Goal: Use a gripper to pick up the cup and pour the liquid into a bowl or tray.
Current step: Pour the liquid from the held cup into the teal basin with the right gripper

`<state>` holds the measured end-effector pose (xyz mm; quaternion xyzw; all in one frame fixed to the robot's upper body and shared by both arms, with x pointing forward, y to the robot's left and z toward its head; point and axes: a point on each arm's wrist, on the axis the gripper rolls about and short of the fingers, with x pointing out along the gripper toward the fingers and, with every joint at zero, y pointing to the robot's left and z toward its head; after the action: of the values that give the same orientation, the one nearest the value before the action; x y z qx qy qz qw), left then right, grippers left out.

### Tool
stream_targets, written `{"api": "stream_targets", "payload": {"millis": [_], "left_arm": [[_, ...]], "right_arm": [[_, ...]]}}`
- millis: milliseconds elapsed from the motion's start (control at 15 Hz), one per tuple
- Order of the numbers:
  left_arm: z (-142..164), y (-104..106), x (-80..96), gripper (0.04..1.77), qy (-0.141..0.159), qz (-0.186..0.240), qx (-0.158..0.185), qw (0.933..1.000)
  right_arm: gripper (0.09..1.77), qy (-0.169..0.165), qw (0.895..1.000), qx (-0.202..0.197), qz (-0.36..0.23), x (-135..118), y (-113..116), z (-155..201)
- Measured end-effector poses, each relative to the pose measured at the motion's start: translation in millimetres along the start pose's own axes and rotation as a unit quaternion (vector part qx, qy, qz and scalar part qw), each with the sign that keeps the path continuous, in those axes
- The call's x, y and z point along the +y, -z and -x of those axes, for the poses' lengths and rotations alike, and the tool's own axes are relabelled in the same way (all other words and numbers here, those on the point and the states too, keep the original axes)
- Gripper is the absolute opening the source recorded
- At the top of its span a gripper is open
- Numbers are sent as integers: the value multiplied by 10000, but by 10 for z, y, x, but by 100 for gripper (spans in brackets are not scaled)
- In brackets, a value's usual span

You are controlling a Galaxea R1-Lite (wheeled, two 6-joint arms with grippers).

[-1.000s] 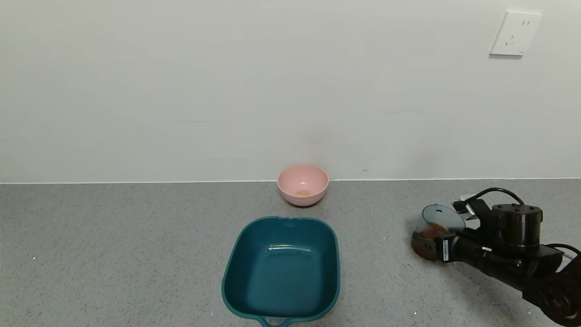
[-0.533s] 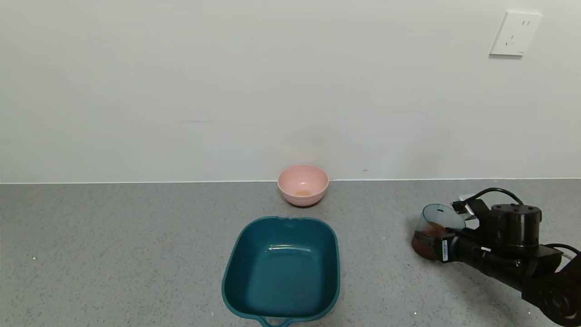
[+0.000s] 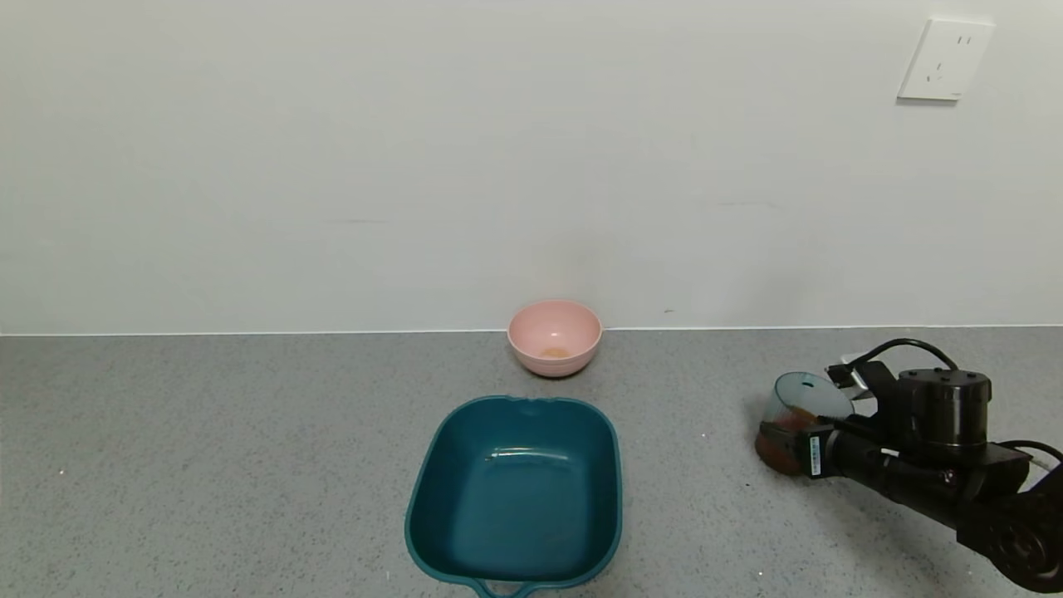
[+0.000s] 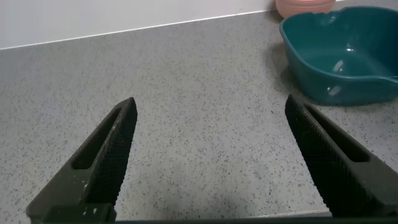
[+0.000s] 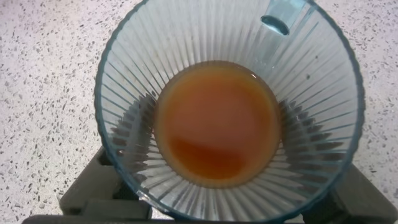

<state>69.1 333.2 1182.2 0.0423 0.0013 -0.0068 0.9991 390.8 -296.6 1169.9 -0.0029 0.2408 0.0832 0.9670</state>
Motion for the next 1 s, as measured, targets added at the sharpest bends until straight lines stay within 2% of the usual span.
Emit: {"api": "stream_targets", "payload": {"millis": [267,467,667,1000], "left_arm": [[0,0,0,172,2,-2,0,10000],[0,0,0,172,2,-2,0,10000],[0,0,0,172,0,0,0,10000],[0,0,0,172,0,-2,0,10000]], "right_arm": [[135,19,10000,-17,84,112,-224,31],[135,-103,9995,-278,75,231,-435,62],[135,-89,9989,-442,136,340,-545,74],[135,-371,9971,-632,224,569,-725,94]]}}
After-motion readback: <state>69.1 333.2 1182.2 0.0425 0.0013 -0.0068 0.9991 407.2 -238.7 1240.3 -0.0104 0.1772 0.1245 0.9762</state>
